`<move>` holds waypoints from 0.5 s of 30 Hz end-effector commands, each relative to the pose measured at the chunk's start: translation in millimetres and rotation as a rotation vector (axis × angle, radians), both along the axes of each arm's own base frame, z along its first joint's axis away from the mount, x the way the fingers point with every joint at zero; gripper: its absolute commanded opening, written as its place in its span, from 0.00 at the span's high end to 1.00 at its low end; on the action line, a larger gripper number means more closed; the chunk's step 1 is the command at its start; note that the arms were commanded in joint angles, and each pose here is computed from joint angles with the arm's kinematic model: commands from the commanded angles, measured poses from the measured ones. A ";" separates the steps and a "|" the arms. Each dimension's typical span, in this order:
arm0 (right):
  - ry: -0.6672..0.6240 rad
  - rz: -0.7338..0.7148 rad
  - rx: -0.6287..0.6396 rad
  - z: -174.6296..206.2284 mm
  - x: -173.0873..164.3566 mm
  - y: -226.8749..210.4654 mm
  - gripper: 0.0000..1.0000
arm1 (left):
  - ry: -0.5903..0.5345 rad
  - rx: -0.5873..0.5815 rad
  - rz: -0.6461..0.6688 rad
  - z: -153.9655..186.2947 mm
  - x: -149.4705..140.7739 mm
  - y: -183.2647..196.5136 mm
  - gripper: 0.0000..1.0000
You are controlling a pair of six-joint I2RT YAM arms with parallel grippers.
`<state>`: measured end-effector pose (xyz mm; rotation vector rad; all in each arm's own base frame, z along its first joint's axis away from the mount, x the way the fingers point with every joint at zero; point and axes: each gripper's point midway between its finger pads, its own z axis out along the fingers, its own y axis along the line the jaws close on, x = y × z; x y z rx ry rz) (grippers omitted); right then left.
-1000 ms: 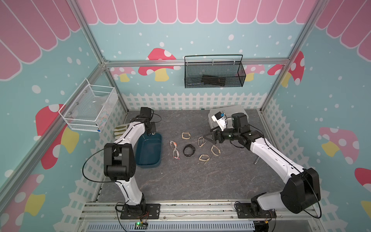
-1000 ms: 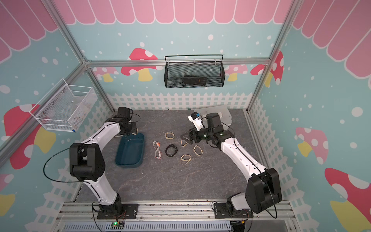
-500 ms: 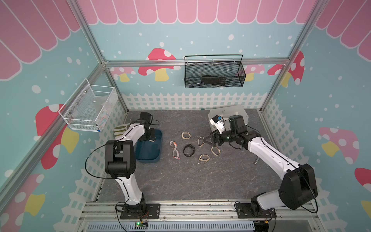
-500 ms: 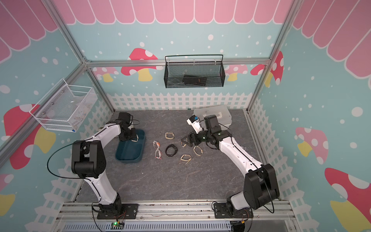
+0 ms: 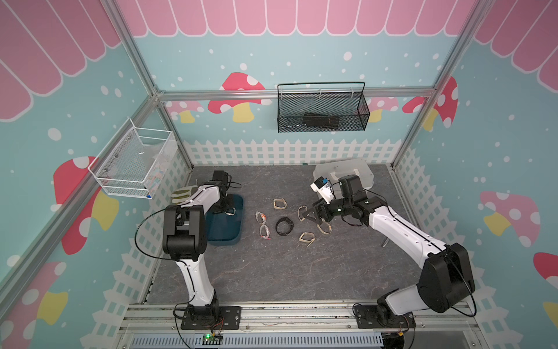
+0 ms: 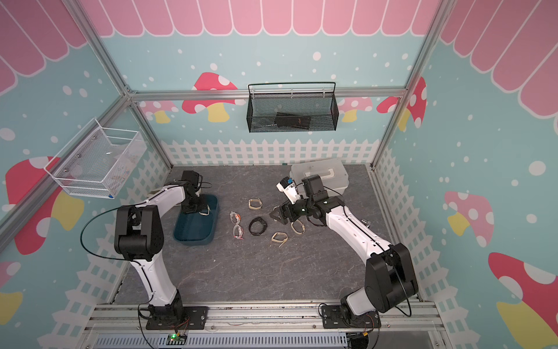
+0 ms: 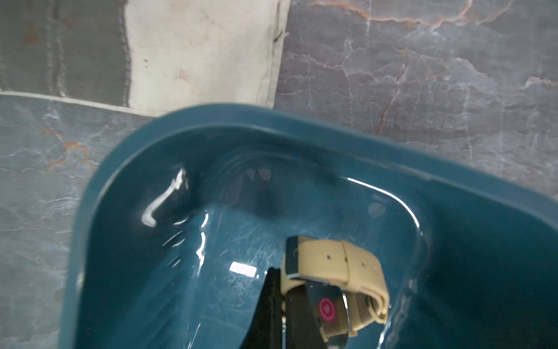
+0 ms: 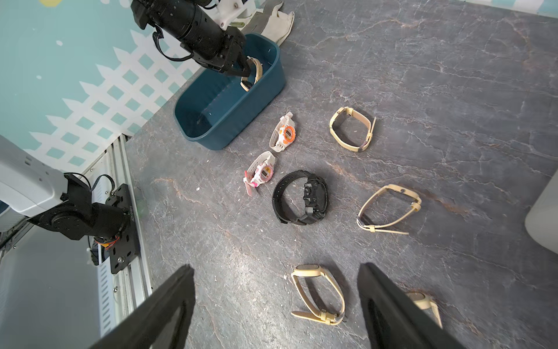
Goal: Put the watch into the storage box
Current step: Place the watch in the storage box.
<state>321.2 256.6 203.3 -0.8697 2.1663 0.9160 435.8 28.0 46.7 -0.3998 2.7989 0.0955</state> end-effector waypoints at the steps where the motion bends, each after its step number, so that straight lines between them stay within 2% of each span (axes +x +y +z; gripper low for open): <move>1: -0.023 0.008 -0.052 -0.7 -1.4 0.8 0.14 | -0.002 -0.033 0.011 -3.6 8.6 -2.6 1.00; 6: -0.032 -0.012 -0.152 -16.4 0.8 0.9 0.14 | 0.015 -0.034 0.005 -11.2 9.7 -2.4 1.00; 10: -0.031 -0.003 -0.185 -21.5 0.2 5.6 0.14 | 0.014 -0.039 -0.001 -10.8 10.8 -3.6 0.99; 15: -0.040 0.001 -0.205 -23.1 -0.3 7.8 0.14 | -0.001 -0.051 -0.007 -5.2 13.1 -5.9 0.82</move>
